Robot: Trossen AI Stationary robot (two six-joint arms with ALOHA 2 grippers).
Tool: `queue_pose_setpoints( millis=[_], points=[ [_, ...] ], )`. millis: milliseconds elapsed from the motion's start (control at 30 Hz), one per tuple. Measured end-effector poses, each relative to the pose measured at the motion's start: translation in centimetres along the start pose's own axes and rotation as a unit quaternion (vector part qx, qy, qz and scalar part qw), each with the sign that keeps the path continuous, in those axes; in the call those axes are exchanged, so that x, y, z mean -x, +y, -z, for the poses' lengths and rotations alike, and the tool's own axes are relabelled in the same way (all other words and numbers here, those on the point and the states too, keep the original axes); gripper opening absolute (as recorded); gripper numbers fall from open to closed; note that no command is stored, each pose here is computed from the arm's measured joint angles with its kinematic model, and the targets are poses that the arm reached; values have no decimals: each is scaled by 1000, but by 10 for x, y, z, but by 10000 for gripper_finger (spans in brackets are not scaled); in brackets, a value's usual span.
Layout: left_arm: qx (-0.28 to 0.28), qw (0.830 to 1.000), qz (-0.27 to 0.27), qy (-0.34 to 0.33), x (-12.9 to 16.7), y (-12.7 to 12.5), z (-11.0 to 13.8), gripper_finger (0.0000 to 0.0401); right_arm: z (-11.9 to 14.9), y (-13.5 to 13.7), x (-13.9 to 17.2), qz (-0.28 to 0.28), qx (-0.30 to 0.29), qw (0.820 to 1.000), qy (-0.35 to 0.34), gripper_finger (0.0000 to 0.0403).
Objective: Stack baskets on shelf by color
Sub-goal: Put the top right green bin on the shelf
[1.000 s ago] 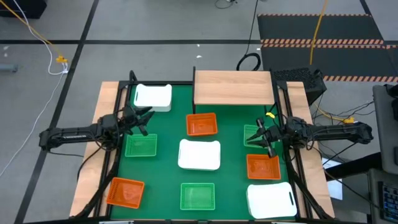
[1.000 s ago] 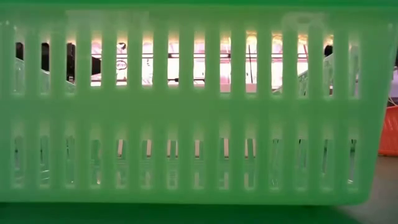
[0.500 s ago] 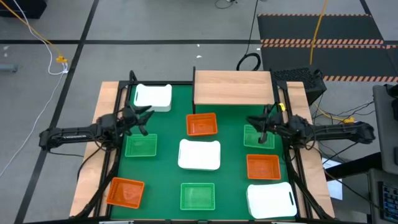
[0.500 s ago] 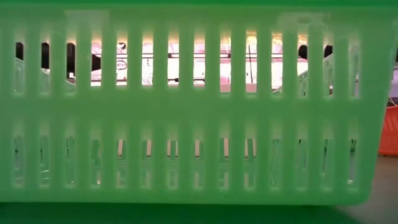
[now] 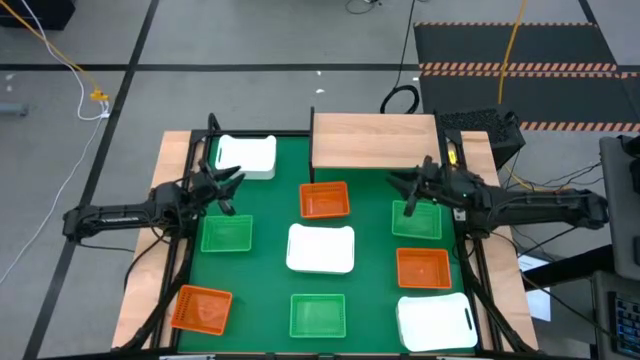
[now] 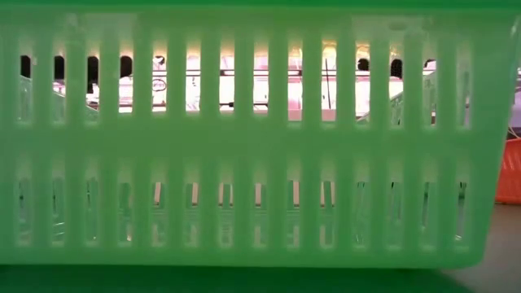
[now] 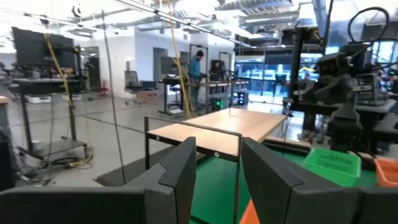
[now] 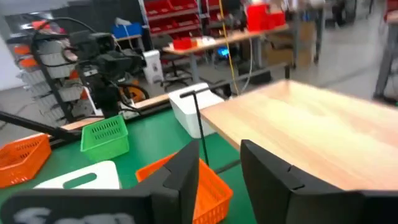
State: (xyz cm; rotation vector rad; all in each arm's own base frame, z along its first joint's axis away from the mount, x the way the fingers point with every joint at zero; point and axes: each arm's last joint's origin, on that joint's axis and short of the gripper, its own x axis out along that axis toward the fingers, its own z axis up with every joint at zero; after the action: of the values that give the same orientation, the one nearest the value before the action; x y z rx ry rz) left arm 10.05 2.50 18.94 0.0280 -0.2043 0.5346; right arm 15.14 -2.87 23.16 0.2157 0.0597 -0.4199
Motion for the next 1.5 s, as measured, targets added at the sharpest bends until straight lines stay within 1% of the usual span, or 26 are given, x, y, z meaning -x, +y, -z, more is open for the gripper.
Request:
queue_pose_setpoints(
  millis=[67, 133, 267, 333, 433, 533, 633, 700, 767, 867, 1000, 1233, 1400, 1500],
  points=[
    [-1, 1000, -4, -7, 0, 0, -2, 131, -4, 0, -4, 12, -15, 1000, 13, 128],
    [-2, 1000, 2, -10, 0, 0, -2, 131, -7, 0, -7, 26, -17, 999, 31, 134],
    [-12, 1000, 16, 17, 0, -1, 4, 131, -18, 0, -13, 49, -8, 996, 68, 137],
    [-20, 999, 16, 24, 0, -1, 5, 131, -24, -1, -15, 64, 1, 993, 103, 137],
    [-13, 1000, 15, 23, 0, -1, 5, 131, -38, -1, -17, 89, 21, 981, 170, 137],
    [-10, 1000, 15, 24, 0, -1, 5, 131, -46, -3, -17, 115, 51, 959, 255, 137],
    [-21, 999, 15, 24, 0, -1, 5, 131, -48, -7, -17, 144, 68, 928, 336, 137],
    [-30, 999, 15, 24, 0, -1, 5, 131, -43, -10, -18, 156, 74, 908, 381, 137],
    [-41, 999, 16, 26, 0, -1, 5, 131, -33, -12, -19, 149, 74, 887, 430, 137],
    [-52, 998, 16, 32, -1, -2, 7, 131, -15, -11, -22, 122, 71, 854, 501, 137],
    [-62, 997, 13, 38, -3, -2, 8, 131, 5, -9, -27, 111, 100, 817, 557, 137],
    [-66, 997, 14, 44, -8, -4, 10, 131, 31, -14, -33, 103, 132, 776, 609, 137],
    [-65, 997, 13, 38, -11, -6, 10, 131, 45, -17, -36, 88, 149, 766, 620, 137],
    [-69, 997, 13, 35, -12, -6, 10, 131, 46, -15, -38, 69, 136, 768, 621, 121]
  ],
)
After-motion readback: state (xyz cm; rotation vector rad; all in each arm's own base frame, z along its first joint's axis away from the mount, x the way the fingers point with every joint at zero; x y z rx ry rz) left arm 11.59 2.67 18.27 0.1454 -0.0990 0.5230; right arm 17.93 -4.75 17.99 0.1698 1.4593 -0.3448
